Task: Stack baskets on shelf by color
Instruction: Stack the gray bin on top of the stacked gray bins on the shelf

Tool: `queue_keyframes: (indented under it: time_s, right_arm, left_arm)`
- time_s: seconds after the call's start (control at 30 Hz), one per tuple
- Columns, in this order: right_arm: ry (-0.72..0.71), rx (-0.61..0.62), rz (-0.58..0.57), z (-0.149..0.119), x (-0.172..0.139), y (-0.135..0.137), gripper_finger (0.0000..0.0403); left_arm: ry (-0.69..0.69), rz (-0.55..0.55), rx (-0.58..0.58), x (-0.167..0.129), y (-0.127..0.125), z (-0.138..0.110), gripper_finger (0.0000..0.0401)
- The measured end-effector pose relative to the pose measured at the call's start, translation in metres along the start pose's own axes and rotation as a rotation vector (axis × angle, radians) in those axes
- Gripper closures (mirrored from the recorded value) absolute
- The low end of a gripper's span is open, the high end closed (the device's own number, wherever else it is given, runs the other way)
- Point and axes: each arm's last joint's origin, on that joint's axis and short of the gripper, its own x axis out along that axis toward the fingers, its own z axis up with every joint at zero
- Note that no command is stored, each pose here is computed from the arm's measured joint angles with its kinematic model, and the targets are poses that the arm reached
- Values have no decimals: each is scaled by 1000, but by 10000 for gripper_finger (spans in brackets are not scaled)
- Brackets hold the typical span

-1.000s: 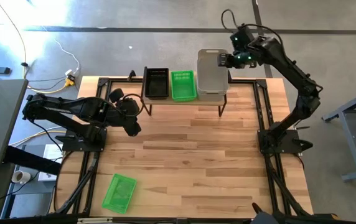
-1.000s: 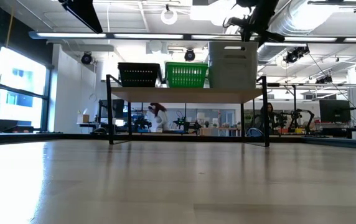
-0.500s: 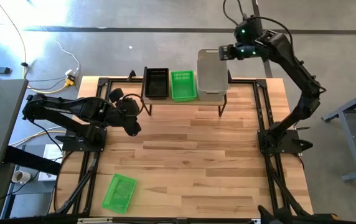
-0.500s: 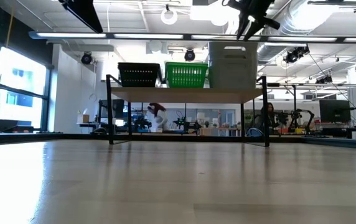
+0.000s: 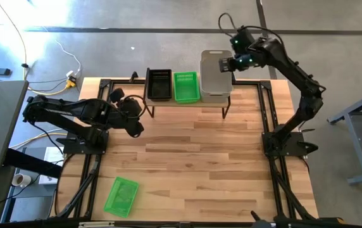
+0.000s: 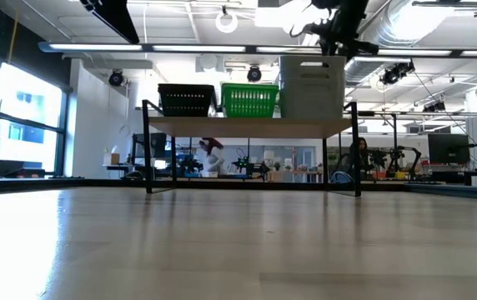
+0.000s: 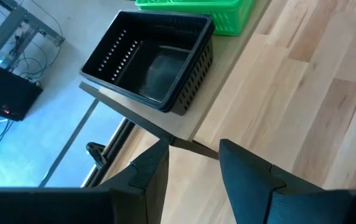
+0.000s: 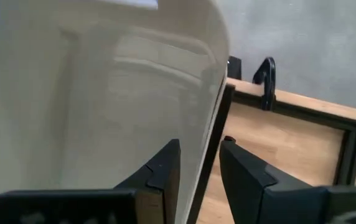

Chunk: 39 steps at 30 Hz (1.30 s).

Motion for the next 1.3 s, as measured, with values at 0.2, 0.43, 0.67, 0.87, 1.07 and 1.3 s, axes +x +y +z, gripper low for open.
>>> queue_keyframes:
  time_s: [0.2, 0.43, 0.67, 0.87, 1.07, 1.3]
  right_arm:
    - [31, 3, -30, -6, 11, 1, 304]
    - [29, -16, -30, -10, 15, 7, 354]
    - [15, 7, -21, -9, 13, 7, 391]
    - [-9, 27, -1, -8, 8, 7, 399]
    - [-14, 65, 33, -7, 4, 5, 402]
    - [17, 140, 51, -4, 5, -1, 402]
  left_arm:
    - [11, 14, -15, 3, 3, 1, 270]
    - [20, 10, -22, 5, 5, 1, 270]
    - [21, 7, -22, 5, 5, 1, 270]
    - [28, -12, -22, 5, 4, 1, 270]
    - [28, -12, -22, 5, 4, 1, 270]
    - [28, -12, -22, 5, 4, 1, 270]
